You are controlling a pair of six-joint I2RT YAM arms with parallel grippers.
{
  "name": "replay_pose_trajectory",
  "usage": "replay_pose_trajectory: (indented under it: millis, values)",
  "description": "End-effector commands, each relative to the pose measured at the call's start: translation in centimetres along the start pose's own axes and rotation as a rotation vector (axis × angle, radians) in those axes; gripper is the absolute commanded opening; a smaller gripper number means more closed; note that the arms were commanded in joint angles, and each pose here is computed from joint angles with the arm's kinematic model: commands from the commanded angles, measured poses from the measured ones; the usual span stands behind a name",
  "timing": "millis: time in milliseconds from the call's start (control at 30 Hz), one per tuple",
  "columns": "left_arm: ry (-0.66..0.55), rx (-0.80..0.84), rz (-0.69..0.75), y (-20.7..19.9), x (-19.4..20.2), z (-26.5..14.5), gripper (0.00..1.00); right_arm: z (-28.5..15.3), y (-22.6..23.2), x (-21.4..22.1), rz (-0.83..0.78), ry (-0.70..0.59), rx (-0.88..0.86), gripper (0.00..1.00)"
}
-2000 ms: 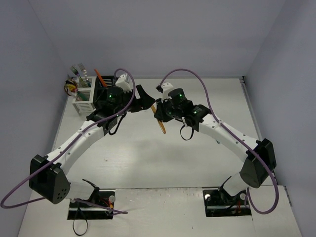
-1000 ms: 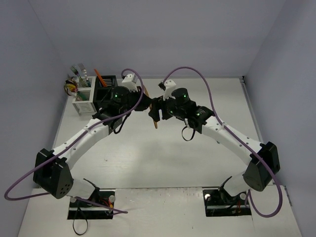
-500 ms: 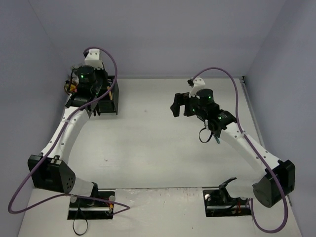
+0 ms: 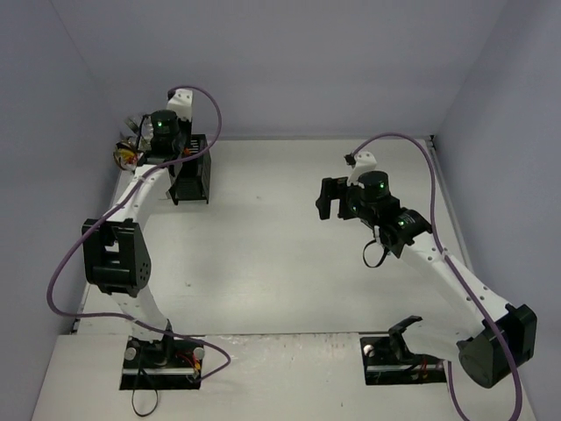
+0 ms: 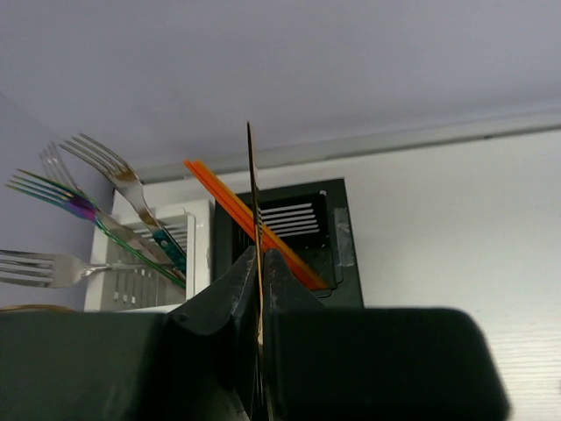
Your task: Sort the eating utensils into containers
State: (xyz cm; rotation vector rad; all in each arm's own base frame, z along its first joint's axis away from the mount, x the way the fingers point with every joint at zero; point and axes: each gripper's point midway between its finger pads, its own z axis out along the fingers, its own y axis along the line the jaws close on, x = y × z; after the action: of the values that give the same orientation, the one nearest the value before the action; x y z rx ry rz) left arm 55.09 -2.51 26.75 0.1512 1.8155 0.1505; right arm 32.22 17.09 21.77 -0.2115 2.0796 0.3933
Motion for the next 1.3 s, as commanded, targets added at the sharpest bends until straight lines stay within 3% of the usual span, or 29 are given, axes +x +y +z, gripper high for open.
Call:
replay_pose_trajectory:
  millis: [0,300,600,800,933,1267]
  values:
    - [-0.182,-0.059,0.029,2.2,-5.7,-0.2,0.00,-1.1,-1.8,-1.0,0.012,-0.053,0.079,0.99]
    - [-0.098,0.005,-0.024,-0.1,-0.5,1.0,0.01,-0.4,-6.4,3.7,0.049,0.109,0.240,0.99]
    - [-0.101,0.013,-0.086,-0.4,-0.6,-1.4,0.33,0.7,-11.3,7.4,0.156,0.266,0.378,0.99]
    - [-0.156,0.026,-0.162,-0.6,-3.7,-4.8,0.61,1.8,-13.6,8.4,0.218,0.344,0.439,0.99]
    - [-0.143,0.041,-0.239,-0.8,-5.7,-7.5,0.73,2.9,-14.9,9.2,0.241,0.405,0.470,0.98]
    - [0.097,0.245,-0.281,-8.6,-2.1,-15.0,0.76,6.0,-17.4,12.9,0.282,0.562,0.513,0.90]
